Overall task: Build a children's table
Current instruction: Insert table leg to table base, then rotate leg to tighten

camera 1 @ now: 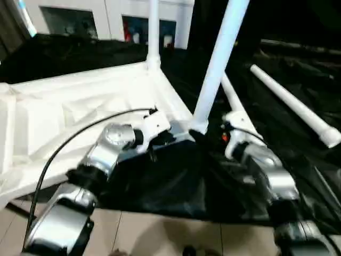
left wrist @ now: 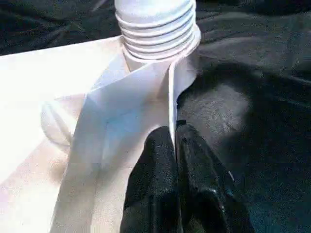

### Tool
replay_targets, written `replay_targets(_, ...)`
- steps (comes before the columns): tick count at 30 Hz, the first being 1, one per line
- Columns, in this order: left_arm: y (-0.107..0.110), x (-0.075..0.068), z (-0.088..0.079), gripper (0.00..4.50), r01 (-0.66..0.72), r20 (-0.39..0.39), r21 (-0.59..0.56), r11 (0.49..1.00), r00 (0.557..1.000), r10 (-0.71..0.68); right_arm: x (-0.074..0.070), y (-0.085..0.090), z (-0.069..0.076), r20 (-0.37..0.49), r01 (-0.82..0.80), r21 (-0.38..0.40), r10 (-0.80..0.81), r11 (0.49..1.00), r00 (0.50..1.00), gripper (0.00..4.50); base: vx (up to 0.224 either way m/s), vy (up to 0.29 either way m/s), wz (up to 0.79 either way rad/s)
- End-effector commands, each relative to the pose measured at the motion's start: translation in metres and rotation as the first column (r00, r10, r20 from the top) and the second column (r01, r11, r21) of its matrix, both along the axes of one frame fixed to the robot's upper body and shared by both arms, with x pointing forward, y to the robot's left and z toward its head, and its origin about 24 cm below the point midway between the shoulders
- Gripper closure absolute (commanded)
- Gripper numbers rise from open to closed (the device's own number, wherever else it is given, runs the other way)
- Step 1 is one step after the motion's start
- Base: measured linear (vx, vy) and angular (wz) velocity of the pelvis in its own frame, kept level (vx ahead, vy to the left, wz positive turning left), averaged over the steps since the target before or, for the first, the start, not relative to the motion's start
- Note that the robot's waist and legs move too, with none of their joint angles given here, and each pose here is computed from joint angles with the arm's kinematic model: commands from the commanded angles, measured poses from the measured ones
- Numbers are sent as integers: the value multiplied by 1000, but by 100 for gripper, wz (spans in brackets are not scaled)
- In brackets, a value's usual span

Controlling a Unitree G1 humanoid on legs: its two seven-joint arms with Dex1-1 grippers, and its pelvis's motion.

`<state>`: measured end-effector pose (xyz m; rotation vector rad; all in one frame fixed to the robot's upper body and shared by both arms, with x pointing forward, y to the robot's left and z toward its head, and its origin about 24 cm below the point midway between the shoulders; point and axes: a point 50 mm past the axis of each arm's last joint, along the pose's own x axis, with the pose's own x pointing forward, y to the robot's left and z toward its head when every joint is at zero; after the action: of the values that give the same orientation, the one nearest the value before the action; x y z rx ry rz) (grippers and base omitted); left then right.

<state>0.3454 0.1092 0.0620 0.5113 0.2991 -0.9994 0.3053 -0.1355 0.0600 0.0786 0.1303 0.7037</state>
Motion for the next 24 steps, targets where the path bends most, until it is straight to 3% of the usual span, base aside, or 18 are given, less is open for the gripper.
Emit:
replay_targets(1, 4, -2, -5, 450, -58, -2, -47, 997, 998, 58, -9, -5, 0, -32, 39, 30, -38, 999, 999, 25, 0, 0, 0)
replay_targets(6, 2, -3, 1, 450, -68, 24, -113, 991, 997, 71, -20, -19, -14, -101, 212, 38, -207, 977, 973, 25, 0, 0, 0)
replay_targets(12, 0, -8, -1, 450, -39, 6, -111, 993, 999, 40, -16, -28, -20, -135, 378, 13, -373, 926, 918, 25, 0, 0, 0)
replay_targets(24, -1, -9, -2, 450, -32, -4, -97, 995, 999, 32, -11, -24, -16, -121, 375, -11, -373, 927, 920, 25, 30, 3, 1)
